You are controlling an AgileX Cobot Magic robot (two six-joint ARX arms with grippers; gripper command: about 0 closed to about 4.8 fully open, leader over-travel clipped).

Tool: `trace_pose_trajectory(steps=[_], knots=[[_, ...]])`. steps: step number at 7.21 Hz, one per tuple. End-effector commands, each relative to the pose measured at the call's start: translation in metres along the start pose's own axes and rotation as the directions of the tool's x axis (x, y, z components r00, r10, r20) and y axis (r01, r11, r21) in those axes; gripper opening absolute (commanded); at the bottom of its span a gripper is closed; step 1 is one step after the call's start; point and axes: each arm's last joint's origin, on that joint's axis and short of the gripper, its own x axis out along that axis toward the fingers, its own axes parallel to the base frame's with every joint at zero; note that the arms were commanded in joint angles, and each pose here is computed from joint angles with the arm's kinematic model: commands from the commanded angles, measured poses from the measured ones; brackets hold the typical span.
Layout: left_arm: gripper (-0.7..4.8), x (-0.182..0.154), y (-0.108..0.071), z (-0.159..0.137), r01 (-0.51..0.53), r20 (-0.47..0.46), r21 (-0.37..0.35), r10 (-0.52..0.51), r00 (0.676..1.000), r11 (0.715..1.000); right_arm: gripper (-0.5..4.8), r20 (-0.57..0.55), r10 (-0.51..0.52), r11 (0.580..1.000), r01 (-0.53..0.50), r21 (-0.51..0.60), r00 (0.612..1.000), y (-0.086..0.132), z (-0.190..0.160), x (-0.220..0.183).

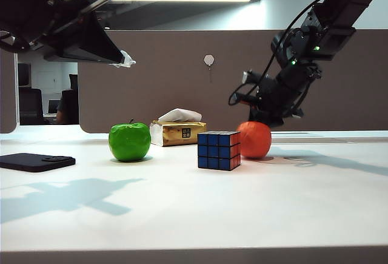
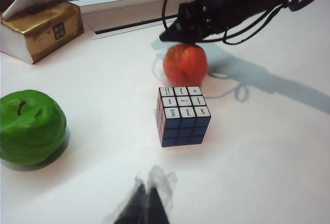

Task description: Move all the fruits on the tabletop near the face of the Rubik's cube that has the color most similar to each fruit.

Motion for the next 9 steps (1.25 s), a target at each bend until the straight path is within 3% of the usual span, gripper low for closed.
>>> trace_pose_trajectory(steps=[1,2,3,4,8,9], knots=[[-0.05,0.0,0.0,0.006,0.004,0.05,0.008,-0.004,0.999,1.0,-0.01,-0.098,-0.001,1.0,0.002,0.013,0.995,0.002,-0.007,-0.005],[-0.05,0.0,0.0,0.006,0.003,0.05,0.007,-0.004,0.999,1.0,-0.01,-0.033,0.06,0.997,-0.062,-0.05,0.998,0.009,0.007,-0.018],[-0.05,0.0,0.0,0.006,0.004,0.049,0.007,-0.004,0.999,1.0,-0.01,-0.017,0.133,0.987,-0.134,-0.091,0.991,0.034,0.009,-0.013],[-0.05,0.0,0.0,0.006,0.004,0.049,0.007,-0.004,0.999,1.0,-0.01,-0.03,0.14,0.985,-0.142,-0.094,0.99,0.039,0.008,-0.012],[-0.05,0.0,0.0,0.006,0.004,0.047,0.006,-0.004,0.999,1.0,-0.01,-0.117,0.021,0.996,-0.031,-0.083,0.993,0.038,-0.002,-0.011],[-0.05,0.0,0.0,0.006,0.004,0.046,0.006,-0.004,0.999,1.0,-0.01,-0.211,0.016,0.996,-0.035,-0.087,0.977,0.038,-0.011,-0.013]])
